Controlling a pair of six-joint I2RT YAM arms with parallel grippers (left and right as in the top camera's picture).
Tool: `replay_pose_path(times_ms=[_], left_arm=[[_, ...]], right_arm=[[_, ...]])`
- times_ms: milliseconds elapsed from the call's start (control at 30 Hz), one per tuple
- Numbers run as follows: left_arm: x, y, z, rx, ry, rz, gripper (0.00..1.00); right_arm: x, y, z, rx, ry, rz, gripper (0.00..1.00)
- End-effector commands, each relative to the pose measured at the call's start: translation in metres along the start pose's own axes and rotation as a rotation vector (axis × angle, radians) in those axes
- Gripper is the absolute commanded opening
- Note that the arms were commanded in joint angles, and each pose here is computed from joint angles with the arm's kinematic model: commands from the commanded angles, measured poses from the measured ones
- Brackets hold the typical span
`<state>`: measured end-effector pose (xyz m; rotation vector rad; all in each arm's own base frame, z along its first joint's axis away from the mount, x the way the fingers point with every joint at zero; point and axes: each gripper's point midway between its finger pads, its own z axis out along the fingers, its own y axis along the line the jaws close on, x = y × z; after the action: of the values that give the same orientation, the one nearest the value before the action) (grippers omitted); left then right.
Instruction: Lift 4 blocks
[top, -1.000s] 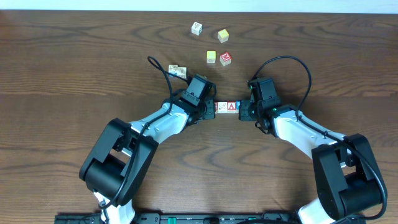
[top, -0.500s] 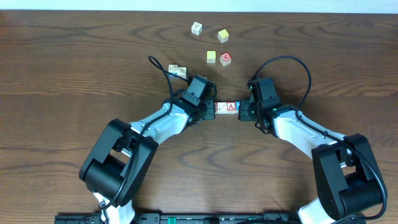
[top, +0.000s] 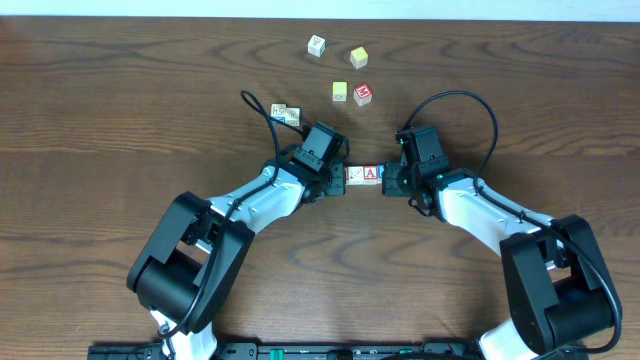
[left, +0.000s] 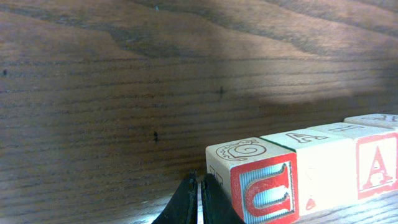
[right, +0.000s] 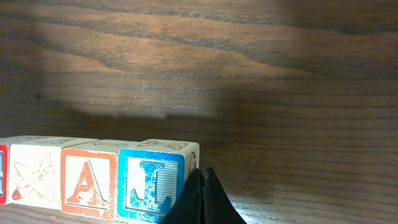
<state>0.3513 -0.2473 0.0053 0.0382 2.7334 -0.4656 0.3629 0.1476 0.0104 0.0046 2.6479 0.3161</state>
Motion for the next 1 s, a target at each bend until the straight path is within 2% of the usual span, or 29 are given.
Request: replay_pose_path(times_ms=[0, 533, 733, 800, 967], left_arm=[[0.015, -0.055, -0.008, 0.174, 0.052, 0.083, 0.07], [0.015, -0.054, -0.008, 0.167, 0.048, 0.090, 0.08], [0.015, -0.054, -0.008, 0.168, 0.048, 0.090, 0.08], [0.015, -0.054, -0.008, 0.168, 0.048, 0.090, 0.08], [0.015, -0.047, -0.007, 0.133, 0.043, 0.087, 0.07]], right_arm=[[0.022, 0.063, -0.004, -0.244, 0.088, -0.064, 0.01], [0.025, 0.055, -0.003, -0.203, 0.098, -0.064, 0.01], [0.025, 0.055, -0.003, -0.203, 0.098, -0.063, 0.04], [0.025, 0.055, -0.003, -0.202, 0.098, -0.063, 0.01], [0.025, 0.050, -0.002, -0.177, 0.095, -0.062, 0.01]])
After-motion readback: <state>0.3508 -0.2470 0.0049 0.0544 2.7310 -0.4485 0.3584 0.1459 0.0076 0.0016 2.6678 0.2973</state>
